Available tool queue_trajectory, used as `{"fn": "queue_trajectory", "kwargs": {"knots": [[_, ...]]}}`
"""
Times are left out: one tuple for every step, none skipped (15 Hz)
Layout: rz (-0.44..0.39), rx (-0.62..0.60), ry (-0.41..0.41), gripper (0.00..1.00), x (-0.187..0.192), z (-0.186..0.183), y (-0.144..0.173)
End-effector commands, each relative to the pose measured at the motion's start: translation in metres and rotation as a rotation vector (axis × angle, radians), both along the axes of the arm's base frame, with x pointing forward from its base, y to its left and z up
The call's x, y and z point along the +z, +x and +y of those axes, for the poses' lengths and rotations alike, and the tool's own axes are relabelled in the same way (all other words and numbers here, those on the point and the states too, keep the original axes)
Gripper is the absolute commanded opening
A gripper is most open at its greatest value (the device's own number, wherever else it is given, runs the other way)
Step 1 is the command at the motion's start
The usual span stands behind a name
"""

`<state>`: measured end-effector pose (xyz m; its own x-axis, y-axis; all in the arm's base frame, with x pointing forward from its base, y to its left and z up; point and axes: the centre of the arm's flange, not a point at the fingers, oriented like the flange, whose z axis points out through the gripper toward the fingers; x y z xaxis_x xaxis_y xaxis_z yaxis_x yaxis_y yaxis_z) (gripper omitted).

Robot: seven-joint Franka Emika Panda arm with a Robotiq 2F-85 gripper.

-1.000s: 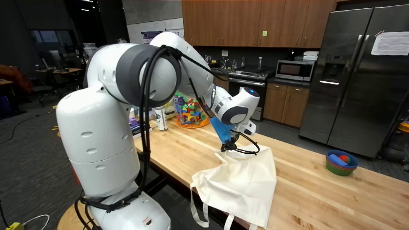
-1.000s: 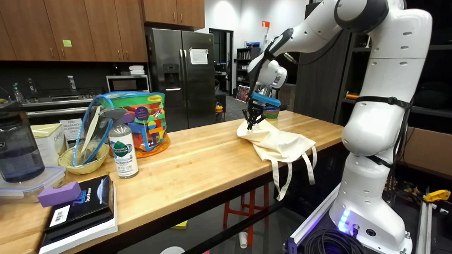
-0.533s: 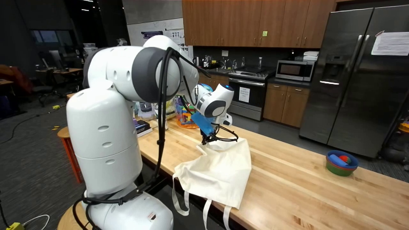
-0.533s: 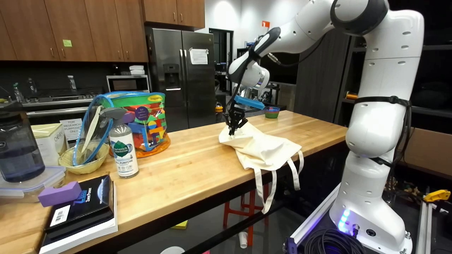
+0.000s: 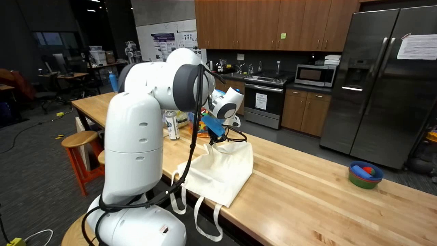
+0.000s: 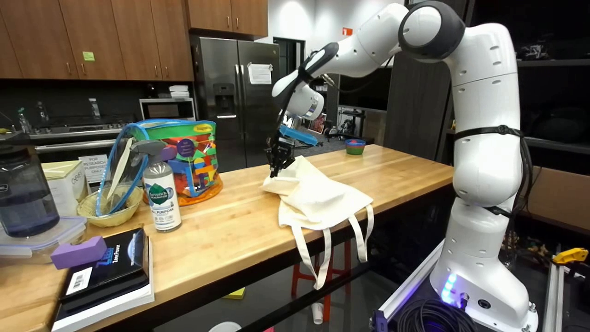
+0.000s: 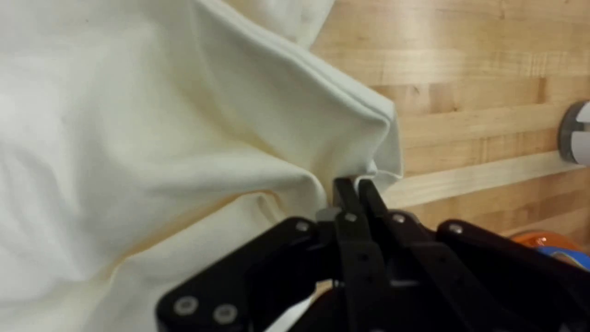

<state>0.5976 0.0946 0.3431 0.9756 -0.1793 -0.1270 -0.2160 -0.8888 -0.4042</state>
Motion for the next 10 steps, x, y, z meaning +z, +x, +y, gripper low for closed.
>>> {"fn": "queue_trajectory", "kwargs": {"knots": [[-0.007, -0.083, 0.140, 0.01, 0.002, -0.028, 0.056], [-0.005, -0.119, 0.167, 0.01, 0.000, -0.038, 0.063], [0.000, -0.158, 0.191, 0.01, -0.004, -0.051, 0.069], [0.004, -0.204, 0.214, 0.01, -0.008, -0.066, 0.071], [0.006, -0.250, 0.236, 0.01, -0.013, -0.083, 0.071], [0.007, -0.301, 0.260, 0.01, -0.018, -0.104, 0.068], [0.008, -0.349, 0.278, 0.01, -0.022, -0.123, 0.066], [0.008, -0.401, 0.297, 0.01, -0.027, -0.143, 0.060], [0.008, -0.455, 0.313, 0.01, -0.031, -0.163, 0.053], [0.005, -0.506, 0.325, 0.01, -0.034, -0.182, 0.045]]}}
